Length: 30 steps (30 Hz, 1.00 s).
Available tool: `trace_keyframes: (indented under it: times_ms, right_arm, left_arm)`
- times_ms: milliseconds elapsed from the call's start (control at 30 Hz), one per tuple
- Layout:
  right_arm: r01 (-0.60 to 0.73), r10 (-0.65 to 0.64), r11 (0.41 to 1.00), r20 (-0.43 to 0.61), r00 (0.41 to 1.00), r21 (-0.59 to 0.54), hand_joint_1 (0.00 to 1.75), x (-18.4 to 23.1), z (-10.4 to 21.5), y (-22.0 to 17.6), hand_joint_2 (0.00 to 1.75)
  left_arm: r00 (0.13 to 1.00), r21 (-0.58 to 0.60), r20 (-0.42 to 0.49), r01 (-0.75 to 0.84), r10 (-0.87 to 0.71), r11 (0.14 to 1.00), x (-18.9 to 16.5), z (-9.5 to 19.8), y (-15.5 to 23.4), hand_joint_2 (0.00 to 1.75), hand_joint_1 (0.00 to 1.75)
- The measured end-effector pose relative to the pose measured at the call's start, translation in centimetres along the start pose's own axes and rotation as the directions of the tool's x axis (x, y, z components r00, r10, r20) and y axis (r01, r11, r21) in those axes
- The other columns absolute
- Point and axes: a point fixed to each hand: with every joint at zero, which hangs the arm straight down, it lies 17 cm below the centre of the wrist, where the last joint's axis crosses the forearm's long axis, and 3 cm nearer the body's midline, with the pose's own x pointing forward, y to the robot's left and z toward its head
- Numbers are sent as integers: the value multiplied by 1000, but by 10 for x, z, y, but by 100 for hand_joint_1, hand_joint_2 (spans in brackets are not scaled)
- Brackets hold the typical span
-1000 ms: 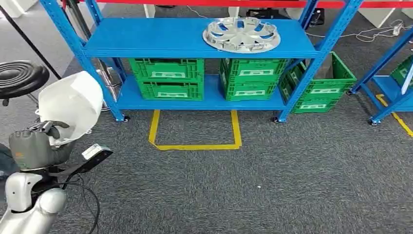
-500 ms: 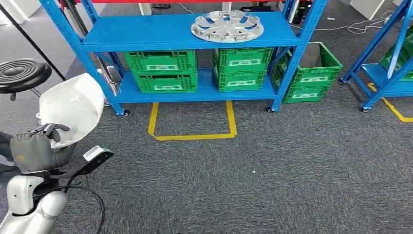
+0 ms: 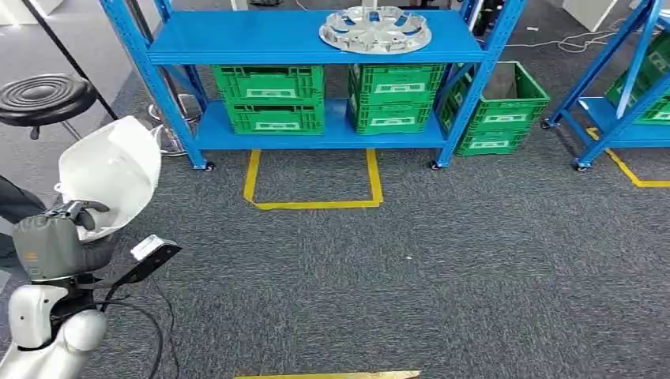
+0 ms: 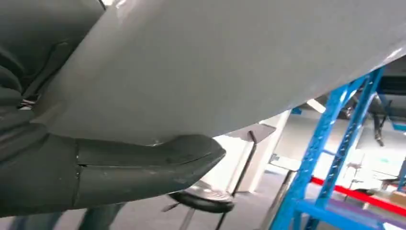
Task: Take the parts from the cabinet and place them on the table.
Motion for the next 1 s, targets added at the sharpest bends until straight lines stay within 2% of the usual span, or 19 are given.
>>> trace_keyframes:
  times_ms: [1000]
  right_arm:
    - [-20,20,1000,15,1000,15,0,1,1,8,0]
  left_arm:
    - [1000,-12,3,-3,3,1000,0,3,-3,175,175]
